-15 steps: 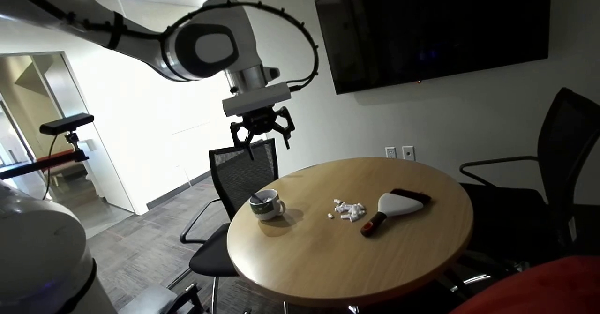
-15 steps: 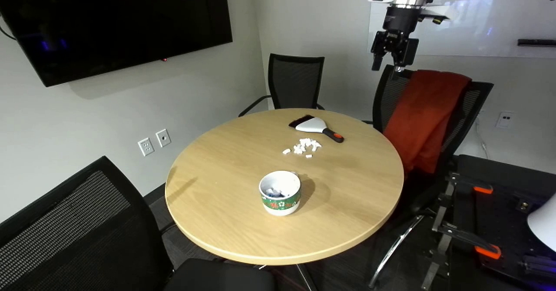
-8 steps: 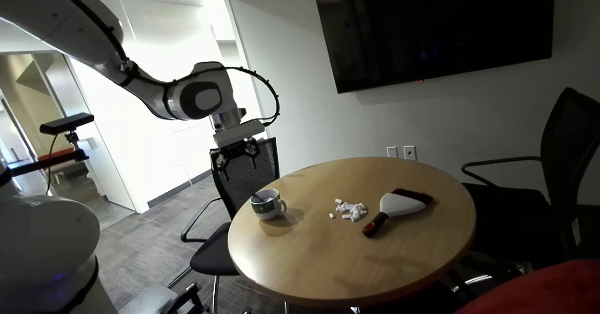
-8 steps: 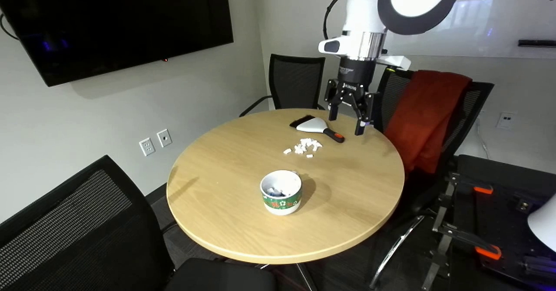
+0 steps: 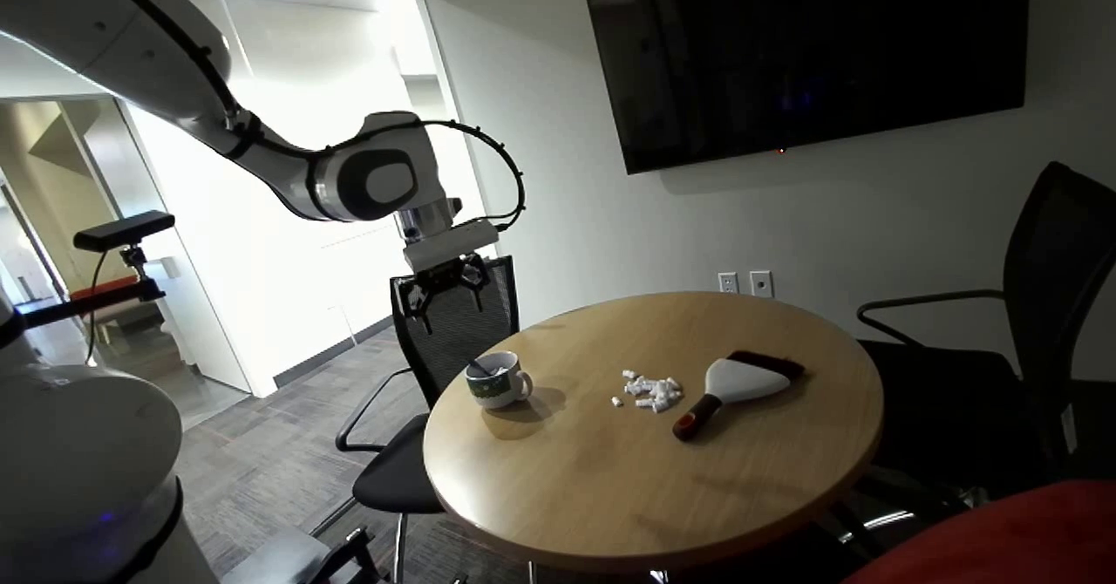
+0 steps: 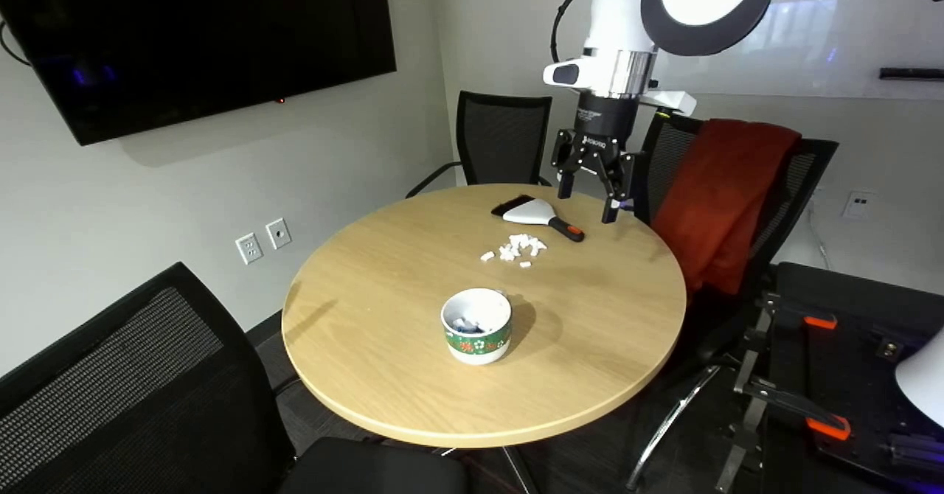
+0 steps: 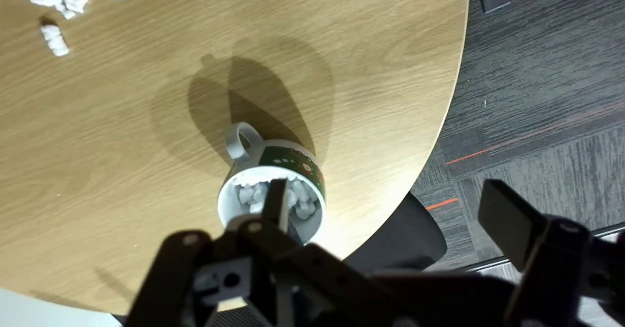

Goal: Remove the pen from the mug cup and place it on the table

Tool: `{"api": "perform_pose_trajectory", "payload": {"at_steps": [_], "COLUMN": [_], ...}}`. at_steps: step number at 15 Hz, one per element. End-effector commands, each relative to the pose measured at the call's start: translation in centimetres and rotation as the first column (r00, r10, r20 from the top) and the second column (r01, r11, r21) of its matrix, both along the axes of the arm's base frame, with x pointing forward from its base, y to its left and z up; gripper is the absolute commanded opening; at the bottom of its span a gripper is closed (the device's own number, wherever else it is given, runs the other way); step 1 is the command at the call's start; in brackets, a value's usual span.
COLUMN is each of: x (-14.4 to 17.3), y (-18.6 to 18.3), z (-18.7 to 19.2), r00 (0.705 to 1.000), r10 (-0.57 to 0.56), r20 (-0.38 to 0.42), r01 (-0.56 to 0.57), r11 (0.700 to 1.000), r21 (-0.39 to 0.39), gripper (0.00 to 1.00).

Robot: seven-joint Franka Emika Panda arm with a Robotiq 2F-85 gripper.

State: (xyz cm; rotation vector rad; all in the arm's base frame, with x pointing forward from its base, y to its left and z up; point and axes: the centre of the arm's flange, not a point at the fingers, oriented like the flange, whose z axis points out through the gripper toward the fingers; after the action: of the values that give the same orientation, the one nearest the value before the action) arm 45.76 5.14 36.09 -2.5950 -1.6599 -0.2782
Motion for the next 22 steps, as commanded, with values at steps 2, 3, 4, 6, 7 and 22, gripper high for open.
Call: {"api": "perform_pose_trajectory", "payload": {"at_steps": [2,3,4,6,7,22], "x": [2.0,2.5,2.8,3.7,4.3,8.9], "y": [-0.3,-0.5,-0.5,-0.4,-0.2,-3.3], "z": [-2.5,-3.1,-3.6,-4.3,-4.6,-6.9], "r00": [0.972,0.958,0.943,0.910,0.891,0.843], "r10": [0.226,0.275,0.321,0.396,0.426,0.520], "r20": [0.063,0.077,0.090,0.127,0.155,0.139], "r01": [-0.229,-0.281,-0.328,-0.411,-0.448,-0.536], "r11": [0.972,0.957,0.941,0.901,0.879,0.782], "r21": [0.046,0.067,0.084,0.139,0.161,0.318], "gripper": [1.00,1.00,1.00,1.00,1.00,1.00]}}
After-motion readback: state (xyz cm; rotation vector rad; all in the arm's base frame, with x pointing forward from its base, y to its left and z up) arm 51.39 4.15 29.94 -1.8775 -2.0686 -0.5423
